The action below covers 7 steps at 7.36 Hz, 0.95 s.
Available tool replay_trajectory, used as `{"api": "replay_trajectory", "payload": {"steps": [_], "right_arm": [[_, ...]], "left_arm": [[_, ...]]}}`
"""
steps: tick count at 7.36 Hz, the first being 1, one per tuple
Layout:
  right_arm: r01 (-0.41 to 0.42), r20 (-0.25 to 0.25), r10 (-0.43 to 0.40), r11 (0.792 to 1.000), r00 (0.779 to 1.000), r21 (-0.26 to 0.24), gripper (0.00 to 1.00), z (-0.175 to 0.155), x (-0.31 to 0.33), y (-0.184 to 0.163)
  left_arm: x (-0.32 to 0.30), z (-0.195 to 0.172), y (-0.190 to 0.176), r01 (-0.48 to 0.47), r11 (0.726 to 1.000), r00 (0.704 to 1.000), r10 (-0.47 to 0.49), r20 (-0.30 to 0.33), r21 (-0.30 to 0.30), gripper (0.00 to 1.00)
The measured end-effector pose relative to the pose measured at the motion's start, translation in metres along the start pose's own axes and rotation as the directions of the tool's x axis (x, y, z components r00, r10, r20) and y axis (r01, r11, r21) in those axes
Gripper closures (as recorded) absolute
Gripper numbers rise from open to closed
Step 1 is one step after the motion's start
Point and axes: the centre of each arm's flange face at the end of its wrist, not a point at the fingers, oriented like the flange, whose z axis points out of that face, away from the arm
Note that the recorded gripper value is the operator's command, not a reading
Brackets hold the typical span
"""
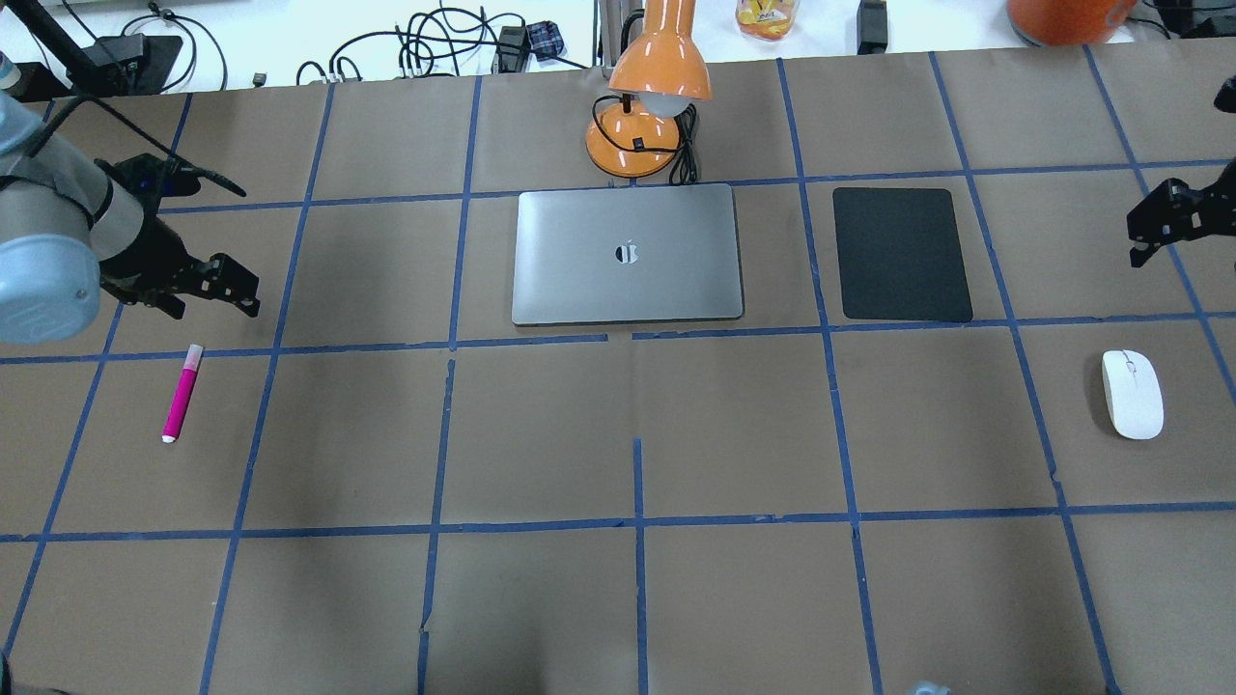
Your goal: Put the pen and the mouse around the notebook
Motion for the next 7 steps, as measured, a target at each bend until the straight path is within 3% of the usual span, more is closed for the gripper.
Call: {"api": "replay_trajectory", "payload": {"steps": [2, 3, 5, 6, 7], "right_arm": [[-0.011, 0.025, 0.011, 1.0, 1.0, 0.002, 0.0, 0.042, 0.01, 0.01], [-0.033, 0.04, 0.034, 0.999, 0.999, -0.018, 0.0, 0.063, 0.024, 0.01], [-0.069, 0.057, 0.072, 0.996, 0.996, -0.056, 0.0, 0.1, 0.047, 0.006], [-0.075, 0.061, 0.079, 0.995, 0.995, -0.069, 0.0, 0.111, 0.051, 0.005], [-0.075, 0.065, 0.081, 0.994, 0.995, -0.084, 0.0, 0.12, 0.051, 0.005]], "left_arm": [[-0.058, 0.047, 0.024, -0.035, 0.999, 0.999, 0.035, 0.007, 0.001, 0.12], [-0.072, 0.063, 0.032, -0.029, 0.999, 1.0, 0.029, 0.009, -0.022, 0.28], [-0.082, 0.079, 0.039, -0.016, 0.998, 1.0, 0.017, 0.025, -0.06, 0.78], [-0.084, 0.081, 0.04, -0.013, 0.998, 1.0, 0.015, 0.026, -0.067, 0.98], [-0.084, 0.083, 0.04, -0.012, 0.998, 1.0, 0.014, 0.025, -0.068, 1.0]]}}
